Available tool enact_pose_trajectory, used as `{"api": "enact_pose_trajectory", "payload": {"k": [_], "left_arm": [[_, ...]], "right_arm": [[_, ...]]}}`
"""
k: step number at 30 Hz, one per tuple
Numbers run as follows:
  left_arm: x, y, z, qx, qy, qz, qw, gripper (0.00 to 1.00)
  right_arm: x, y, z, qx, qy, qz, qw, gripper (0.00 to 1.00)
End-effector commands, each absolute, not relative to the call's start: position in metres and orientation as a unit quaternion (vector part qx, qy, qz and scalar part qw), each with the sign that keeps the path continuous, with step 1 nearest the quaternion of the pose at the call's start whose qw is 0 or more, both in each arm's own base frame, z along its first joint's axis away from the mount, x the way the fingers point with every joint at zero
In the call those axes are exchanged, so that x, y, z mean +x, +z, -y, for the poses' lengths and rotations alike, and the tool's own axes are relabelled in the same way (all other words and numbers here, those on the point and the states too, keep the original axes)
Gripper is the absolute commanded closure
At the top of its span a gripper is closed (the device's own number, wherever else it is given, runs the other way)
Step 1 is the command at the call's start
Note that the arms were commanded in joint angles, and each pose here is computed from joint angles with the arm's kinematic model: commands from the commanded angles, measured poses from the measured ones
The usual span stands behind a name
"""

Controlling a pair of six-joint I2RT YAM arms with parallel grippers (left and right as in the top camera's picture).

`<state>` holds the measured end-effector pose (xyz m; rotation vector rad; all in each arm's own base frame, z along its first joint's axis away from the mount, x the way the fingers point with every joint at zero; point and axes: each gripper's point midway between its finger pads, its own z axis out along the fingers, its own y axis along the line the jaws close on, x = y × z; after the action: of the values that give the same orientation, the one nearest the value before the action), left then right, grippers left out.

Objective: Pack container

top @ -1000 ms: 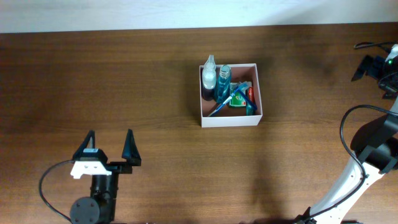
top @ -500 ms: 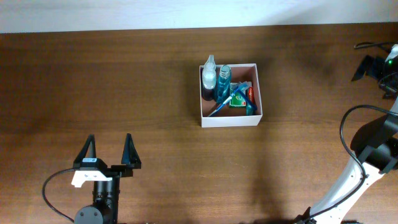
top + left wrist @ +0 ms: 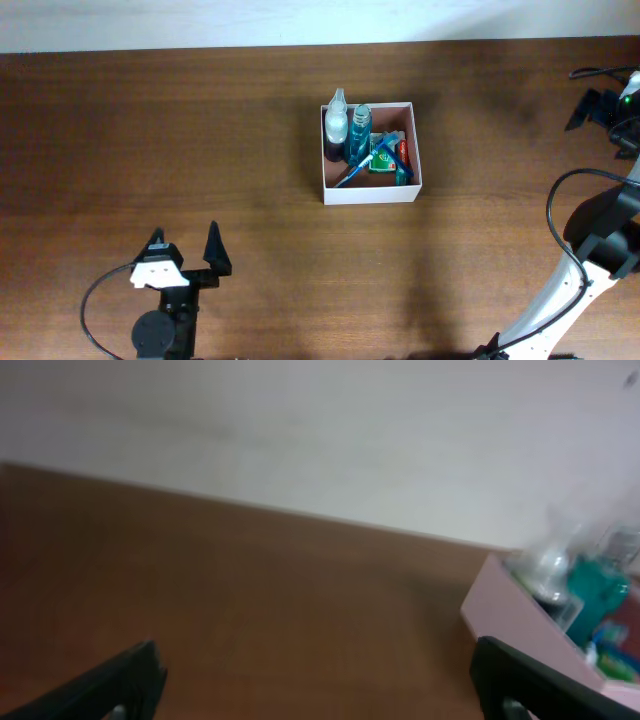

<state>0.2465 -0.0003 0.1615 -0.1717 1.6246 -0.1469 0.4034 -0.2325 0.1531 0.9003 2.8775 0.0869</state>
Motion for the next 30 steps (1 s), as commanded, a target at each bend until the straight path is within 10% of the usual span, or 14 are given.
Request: {"api": "enact_pose_trajectory", "payload": {"k": [1, 30], "left_arm": [[0.246, 0.157, -0.003, -0.079, -0.054, -0.729, 0.677, 0.0], [0.246, 0.157, 0.01, -0.026, -0.058, -0.733, 0.677, 0.01]], "right_arm": [[0.403, 0.166, 0.229, 0.297, 0.027, -0.951, 0.076, 0.01], [0.403, 0.166, 0.229, 0.297, 0.027, -0.951, 0.076, 0.01]]}}
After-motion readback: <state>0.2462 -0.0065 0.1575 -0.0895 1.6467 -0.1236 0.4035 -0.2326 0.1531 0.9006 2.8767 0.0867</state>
